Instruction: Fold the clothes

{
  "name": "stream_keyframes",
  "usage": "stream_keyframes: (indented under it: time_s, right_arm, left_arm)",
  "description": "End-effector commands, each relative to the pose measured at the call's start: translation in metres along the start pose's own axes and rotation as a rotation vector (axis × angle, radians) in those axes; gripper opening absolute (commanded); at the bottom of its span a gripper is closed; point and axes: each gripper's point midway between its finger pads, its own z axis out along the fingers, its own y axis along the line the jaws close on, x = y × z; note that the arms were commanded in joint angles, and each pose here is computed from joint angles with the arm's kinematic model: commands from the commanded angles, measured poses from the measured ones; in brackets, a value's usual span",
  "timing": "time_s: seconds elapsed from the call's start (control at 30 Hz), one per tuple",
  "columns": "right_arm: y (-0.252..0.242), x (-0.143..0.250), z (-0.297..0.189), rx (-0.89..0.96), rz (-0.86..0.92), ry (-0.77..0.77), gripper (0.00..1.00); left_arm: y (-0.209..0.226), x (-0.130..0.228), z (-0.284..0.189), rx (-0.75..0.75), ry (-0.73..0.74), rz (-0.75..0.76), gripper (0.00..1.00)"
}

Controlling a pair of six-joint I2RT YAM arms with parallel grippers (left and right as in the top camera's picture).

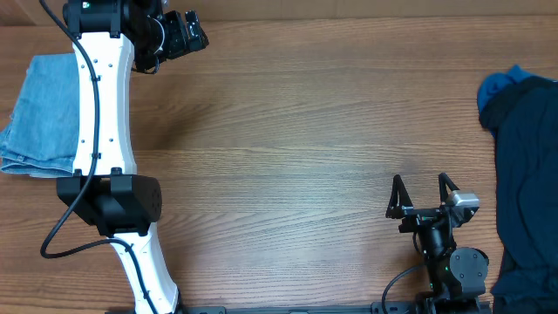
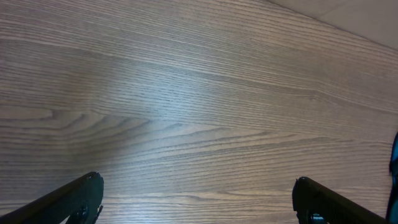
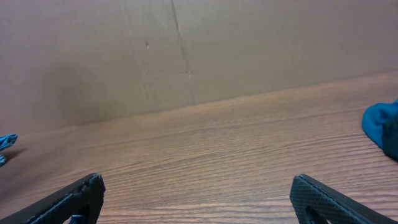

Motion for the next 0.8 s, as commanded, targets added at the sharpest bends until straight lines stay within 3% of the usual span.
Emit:
stream_keyframes:
  time_s: [0.0, 0.17, 0.47, 0.63, 0.77]
  right_arm:
    - [-0.001, 0.002, 0.0, 0.007, -0.006, -0.005, 1.0]
    - [-0.001, 0.002, 0.0, 0.007, -0.006, -0.005, 1.0]
    - [-0.001, 0.002, 0.0, 0.007, -0.006, -0.005, 1.0]
    - [-0.001, 0.002, 0.0, 0.007, -0.006, -0.005, 1.0]
    - [-0.001, 0.002, 0.0, 0.007, -0.006, -0.005, 1.0]
  left_arm:
    - [-0.003, 0.0, 0.001, -0.001, 0.0, 0.021, 1.0]
    - [-0.01, -0.001, -0.022, 0.011, -0.041, 0.033, 1.0]
    - [-0.053, 0.018, -0.216, 0.045, -0.442, 0.137, 1.0]
    - [-0.053, 0.076, -0.317, 0.017, -0.629, 0.155, 1.0]
    - [-0.05, 0.13, -0.367, 0.026, -0.711, 0.167, 1.0]
